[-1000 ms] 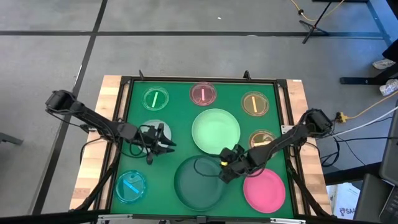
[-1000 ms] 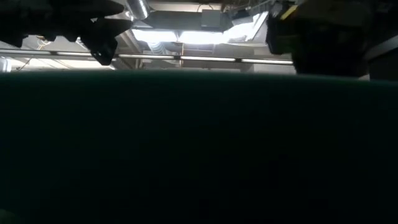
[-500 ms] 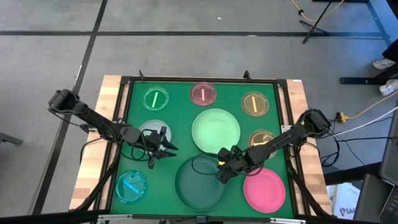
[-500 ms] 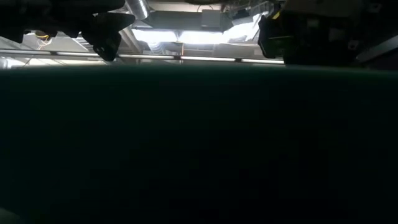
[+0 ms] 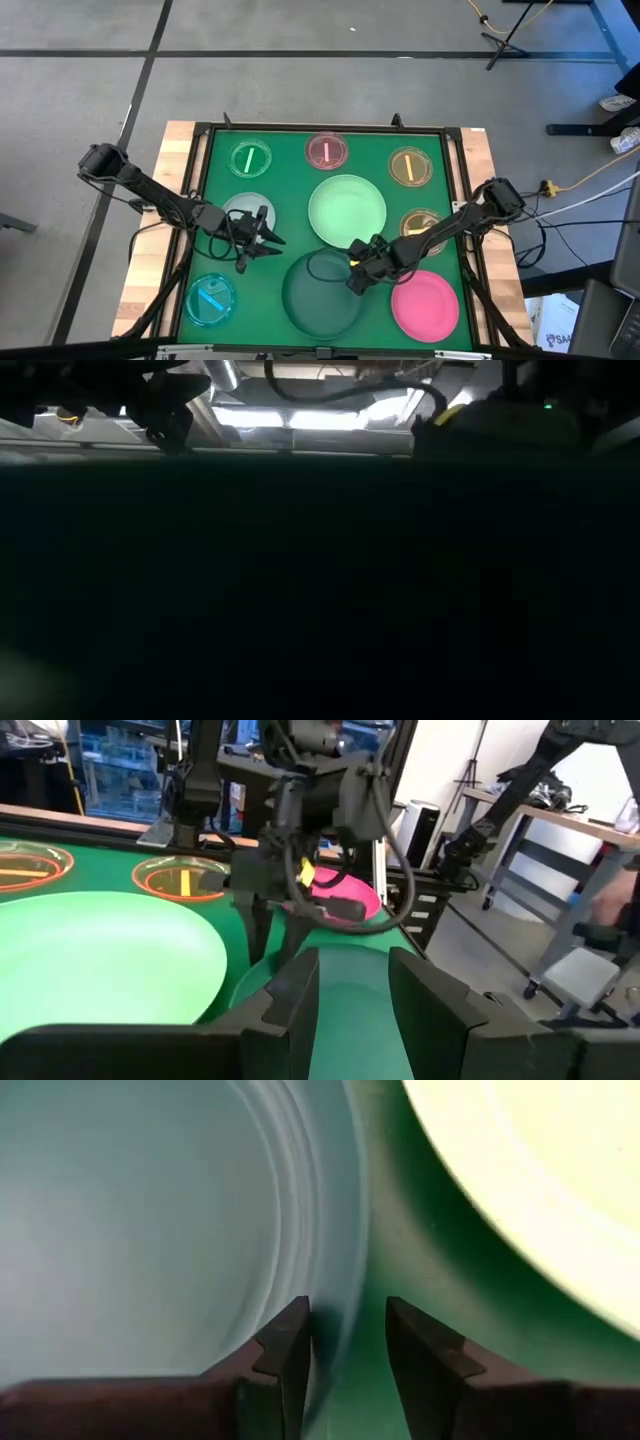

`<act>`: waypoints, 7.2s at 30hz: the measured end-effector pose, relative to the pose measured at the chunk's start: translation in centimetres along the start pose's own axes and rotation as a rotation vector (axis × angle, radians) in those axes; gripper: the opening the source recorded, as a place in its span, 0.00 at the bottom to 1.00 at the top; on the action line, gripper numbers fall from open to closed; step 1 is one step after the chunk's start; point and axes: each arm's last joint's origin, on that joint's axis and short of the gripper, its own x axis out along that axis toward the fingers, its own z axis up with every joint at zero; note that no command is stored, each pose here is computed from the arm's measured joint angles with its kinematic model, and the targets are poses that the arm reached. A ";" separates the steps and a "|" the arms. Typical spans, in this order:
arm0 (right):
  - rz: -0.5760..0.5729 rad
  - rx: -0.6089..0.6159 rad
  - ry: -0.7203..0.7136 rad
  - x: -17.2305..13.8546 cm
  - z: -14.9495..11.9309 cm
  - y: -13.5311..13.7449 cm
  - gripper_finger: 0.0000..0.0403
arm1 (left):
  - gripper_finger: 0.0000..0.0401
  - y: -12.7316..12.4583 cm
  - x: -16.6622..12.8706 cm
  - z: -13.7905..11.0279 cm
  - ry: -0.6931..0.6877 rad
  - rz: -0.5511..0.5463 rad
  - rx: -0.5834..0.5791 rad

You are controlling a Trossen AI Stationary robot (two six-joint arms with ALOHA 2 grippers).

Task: Stack plastic plates
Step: Stack the dark green plate on top of the light green plate, then stack the pink plate on top of the dark green plate

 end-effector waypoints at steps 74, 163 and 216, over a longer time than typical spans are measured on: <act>-0.057 -0.141 -0.294 -11.6 6.1 -4.2 0.00 | 0.29 0.2 0.0 0.2 -0.028 0.038 0.045; 0.106 -0.378 0.154 -13.8 -3.8 -2.7 0.38 | 0.29 0.4 0.0 0.2 -0.034 0.081 0.071; 0.097 -0.367 0.325 -7.6 -11.2 -6.8 0.02 | 0.29 0.4 0.0 0.3 -0.035 0.081 0.067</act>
